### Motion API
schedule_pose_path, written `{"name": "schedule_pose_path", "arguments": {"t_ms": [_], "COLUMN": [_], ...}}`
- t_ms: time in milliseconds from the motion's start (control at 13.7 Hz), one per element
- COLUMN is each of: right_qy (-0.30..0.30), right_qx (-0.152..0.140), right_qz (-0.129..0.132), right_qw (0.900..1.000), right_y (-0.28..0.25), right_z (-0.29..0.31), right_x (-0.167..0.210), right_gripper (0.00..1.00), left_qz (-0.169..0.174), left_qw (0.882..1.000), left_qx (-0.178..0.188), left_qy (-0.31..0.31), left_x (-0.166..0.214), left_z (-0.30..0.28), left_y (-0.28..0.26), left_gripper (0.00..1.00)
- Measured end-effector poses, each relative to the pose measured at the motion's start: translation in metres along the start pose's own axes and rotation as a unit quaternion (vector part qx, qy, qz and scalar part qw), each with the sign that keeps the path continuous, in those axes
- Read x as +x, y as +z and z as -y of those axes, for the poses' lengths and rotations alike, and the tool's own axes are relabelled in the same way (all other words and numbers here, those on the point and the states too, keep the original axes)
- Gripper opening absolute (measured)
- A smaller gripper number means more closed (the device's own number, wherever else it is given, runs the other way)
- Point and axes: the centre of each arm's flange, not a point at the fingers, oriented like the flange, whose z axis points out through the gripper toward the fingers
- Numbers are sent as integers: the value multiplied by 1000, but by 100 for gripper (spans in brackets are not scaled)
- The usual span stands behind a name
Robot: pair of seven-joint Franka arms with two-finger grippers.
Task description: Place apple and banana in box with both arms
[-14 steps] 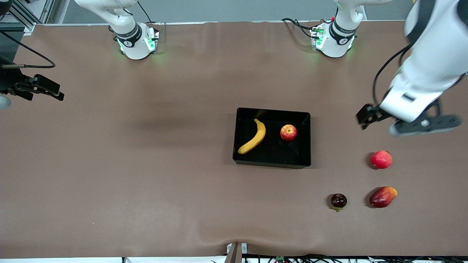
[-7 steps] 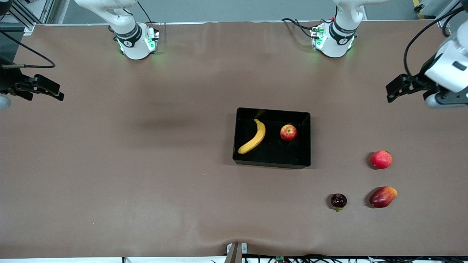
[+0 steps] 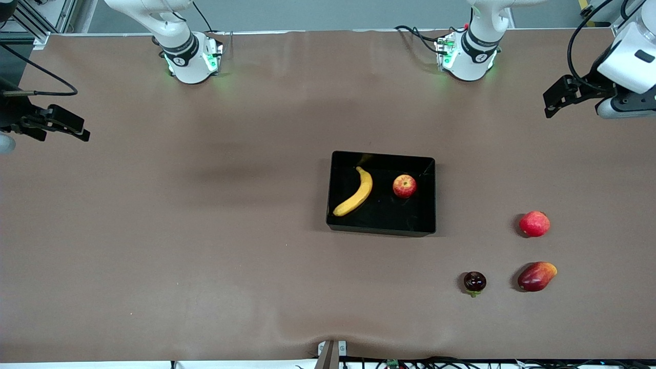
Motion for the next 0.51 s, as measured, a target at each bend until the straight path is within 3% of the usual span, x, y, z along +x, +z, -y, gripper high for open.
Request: {"name": "schedule_pose_path", "arguments": {"t_ms": [511], "right_qy": [0], "right_qx": [0], "right_qz": [0], "right_qw": [1000], "right_y": [0], "right_z": [0], "right_x": [0], "right_gripper": [100], "left_qz": [-2], "left_qw": [1000], "left_qx": [-22], "left_qy": [-12], "left_x": [1], "left_z": [27], "left_y": [-4], "left_gripper": [100]}}
